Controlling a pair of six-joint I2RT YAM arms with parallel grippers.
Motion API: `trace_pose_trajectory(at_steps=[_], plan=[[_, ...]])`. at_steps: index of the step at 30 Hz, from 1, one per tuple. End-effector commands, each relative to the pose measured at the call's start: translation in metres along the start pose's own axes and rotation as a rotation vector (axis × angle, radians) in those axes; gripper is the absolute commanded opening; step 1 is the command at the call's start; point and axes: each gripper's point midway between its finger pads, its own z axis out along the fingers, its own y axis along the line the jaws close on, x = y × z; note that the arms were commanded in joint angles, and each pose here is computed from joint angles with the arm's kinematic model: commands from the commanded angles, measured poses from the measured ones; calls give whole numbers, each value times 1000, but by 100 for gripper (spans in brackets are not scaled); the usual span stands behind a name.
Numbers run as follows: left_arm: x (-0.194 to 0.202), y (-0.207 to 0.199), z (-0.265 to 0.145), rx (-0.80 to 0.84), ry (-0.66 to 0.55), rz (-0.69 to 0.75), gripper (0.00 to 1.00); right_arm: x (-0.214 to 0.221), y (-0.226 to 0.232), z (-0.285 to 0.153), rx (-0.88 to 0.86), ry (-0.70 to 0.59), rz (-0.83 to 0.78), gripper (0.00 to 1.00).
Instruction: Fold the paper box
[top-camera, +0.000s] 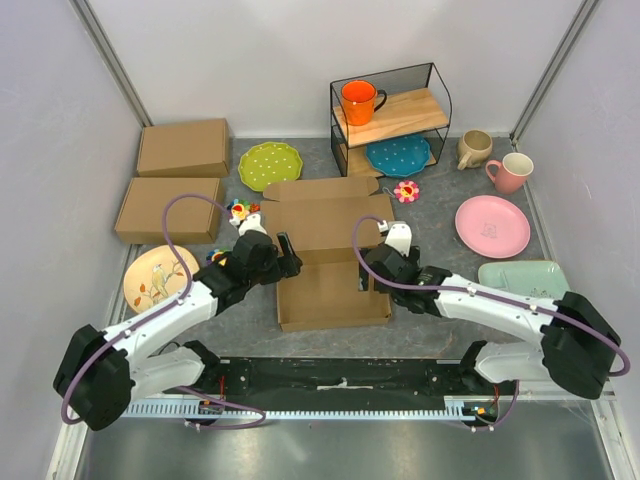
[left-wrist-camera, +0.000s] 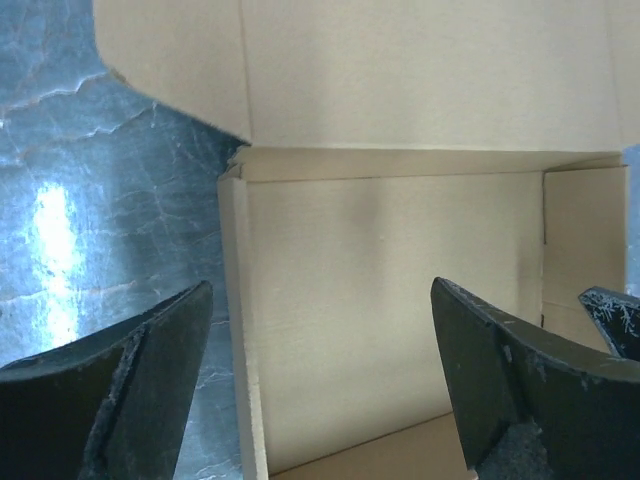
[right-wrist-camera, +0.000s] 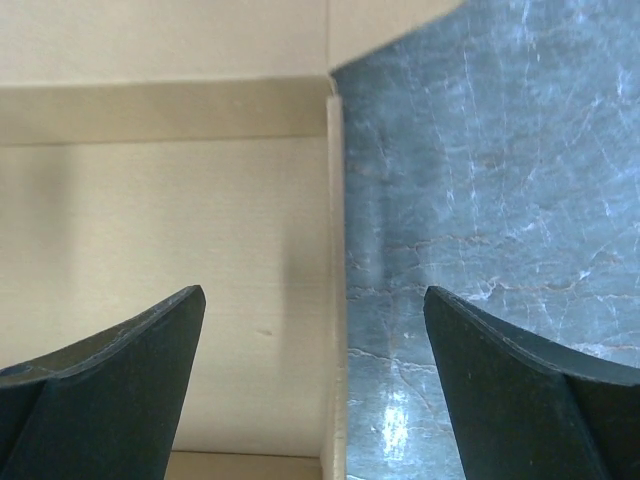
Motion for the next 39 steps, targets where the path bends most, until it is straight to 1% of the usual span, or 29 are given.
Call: trace_pose_trajectory(at_steps=[1, 3, 6, 7, 9, 11, 12, 13, 15, 16, 17, 18, 19, 20, 21, 22, 23, 24, 25, 26, 27, 29, 30, 32, 33, 35, 36, 38, 39], plan=[[-32, -23, -17, 58, -69, 12, 99, -43, 10, -20, -43, -96, 34, 98], [-34, -26, -22, 66, -66, 17, 99, -51, 11, -28, -56, -108, 30, 98], [-42, -29, -33, 78, -88, 26, 99, -80, 3, -45, -46, -175, 41, 98], [-45, -29, -36, 84, -101, 28, 99, -96, -2, -50, -38, -204, 60, 98], [-54, -29, -48, 93, -142, 26, 99, -112, -18, -57, 0, -239, 65, 98], [-63, -29, -60, 103, -183, 19, 99, -128, -41, -53, 64, -253, 118, 98], [-67, -28, -64, 98, -203, 14, 99, -131, -49, -46, 92, -242, 143, 98], [-67, -25, -66, 94, -212, 9, 99, -137, -71, -37, 146, -238, 203, 98], [-71, -22, -73, 100, -247, -15, 99, -139, -84, -12, 163, -209, 299, 98], [-68, -18, -72, 95, -250, -20, 99, -142, -101, -1, 204, -210, 359, 98], [-68, -17, -75, 102, -260, -34, 99, -152, -103, 9, 190, -236, 394, 98], [-67, -16, -75, 100, -262, -37, 99, -151, -108, 28, 193, -201, 428, 98], [-63, -13, -73, 96, -256, -43, 99, -155, -109, 38, 189, -190, 449, 98], [-63, -12, -75, 101, -261, -47, 99, -150, -109, 61, 194, -151, 455, 98], [-60, -10, -74, 99, -257, -46, 99, -169, -108, 67, 178, -168, 478, 98], [-58, -8, -74, 98, -256, -46, 99, -176, -109, 75, 192, -172, 474, 98], [-57, -6, -75, 94, -258, -45, 99, -175, -109, 92, 213, -159, 455, 98], [-57, -4, -76, 90, -261, -46, 99, -191, -108, 96, 216, -188, 456, 98], [-55, -3, -76, 90, -259, -45, 99, -196, -110, 104, 227, -195, 454, 98], [-54, -1, -75, 87, -258, -45, 99, -191, -113, 120, 242, -169, 446, 97], [-51, 1, -75, 85, -255, -46, 99, -206, -115, 125, 242, -192, 459, 96], [-49, 3, -73, 80, -251, -49, 99, -203, -117, 147, 256, -165, 449, 95], [-47, 4, -71, 79, -247, -48, 99, -214, -118, 153, 255, -180, 454, 94], [-43, 6, -67, 67, -234, -37, 99, -204, -120, 173, 274, -145, 433, 93], [-42, 7, -66, 62, -228, -34, 99, -212, -119, 178, 269, -154, 429, 93], [-40, 10, -63, 52, -220, -13, 99, -201, -122, 194, 295, -119, 399, 93], [-36, 13, -61, 41, -213, -6, 99, -206, -122, 197, 299, -127, 393, 93], [-36, 15, -62, 41, -217, -7, 99, -200, -125, 207, 317, -113, 377, 98], [-34, 16, -61, 39, -213, -4, 99, -205, -127, 208, 331, -125, 367, 98]])
